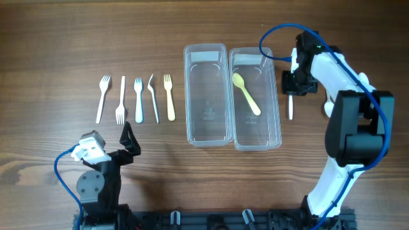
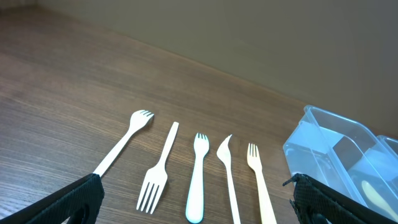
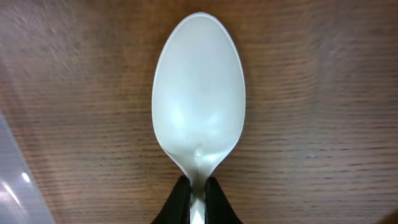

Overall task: Pack container
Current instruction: 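Carry white spoon into the right container and release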

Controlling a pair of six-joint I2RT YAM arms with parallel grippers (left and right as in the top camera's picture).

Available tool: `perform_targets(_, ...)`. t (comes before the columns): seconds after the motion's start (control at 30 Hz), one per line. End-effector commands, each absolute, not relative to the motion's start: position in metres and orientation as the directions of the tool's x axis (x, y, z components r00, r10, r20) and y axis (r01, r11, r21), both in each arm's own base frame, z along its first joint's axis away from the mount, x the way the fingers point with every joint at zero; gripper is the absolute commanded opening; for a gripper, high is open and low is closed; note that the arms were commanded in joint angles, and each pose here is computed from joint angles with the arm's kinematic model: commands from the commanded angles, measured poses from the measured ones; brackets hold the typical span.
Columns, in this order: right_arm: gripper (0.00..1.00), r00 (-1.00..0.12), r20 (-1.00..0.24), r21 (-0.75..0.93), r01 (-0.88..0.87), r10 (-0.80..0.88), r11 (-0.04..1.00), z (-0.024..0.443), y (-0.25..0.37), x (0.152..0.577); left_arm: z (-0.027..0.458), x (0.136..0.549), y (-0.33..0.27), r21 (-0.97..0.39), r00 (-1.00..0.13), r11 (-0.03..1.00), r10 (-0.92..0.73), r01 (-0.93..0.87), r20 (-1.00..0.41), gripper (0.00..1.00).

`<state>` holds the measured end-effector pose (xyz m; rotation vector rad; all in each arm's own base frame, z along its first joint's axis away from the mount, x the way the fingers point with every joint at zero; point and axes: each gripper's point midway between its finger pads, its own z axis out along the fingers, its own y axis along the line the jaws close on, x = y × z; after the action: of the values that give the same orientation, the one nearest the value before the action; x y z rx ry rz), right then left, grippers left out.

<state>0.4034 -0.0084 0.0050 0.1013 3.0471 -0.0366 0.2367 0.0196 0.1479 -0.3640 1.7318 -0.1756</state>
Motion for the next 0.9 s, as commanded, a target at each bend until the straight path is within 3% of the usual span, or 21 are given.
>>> perform_targets(0.0,0.04,-0.966,-0.248,-0.001,0.081,0.078,0.997,0.060,-0.015,0.432,0.146,0.237,0.016,-0.297,-0.164,0.947,-0.314,-0.121,-0.935,1.00)
perform_targets(0.33,0.04,-0.924,-0.379,0.057,0.024,0.044,0.998,0.118,-0.002,0.438,0.146,0.237,0.016,-0.297,-0.163,0.947,-0.314,-0.121,-0.935,1.00)
perform_targets(0.6,0.04,-0.899,-0.438,0.203,-0.122,-0.021,0.972,0.151,0.039,0.431,0.146,0.237,0.016,-0.297,-0.164,0.947,-0.314,-0.121,-0.935,1.00)
perform_targets(0.87,0.04,-0.887,-0.455,0.237,-0.206,-0.079,0.949,0.164,0.073,0.422,0.146,0.237,0.016,-0.297,-0.164,0.947,-0.314,-0.121,-0.935,1.00)
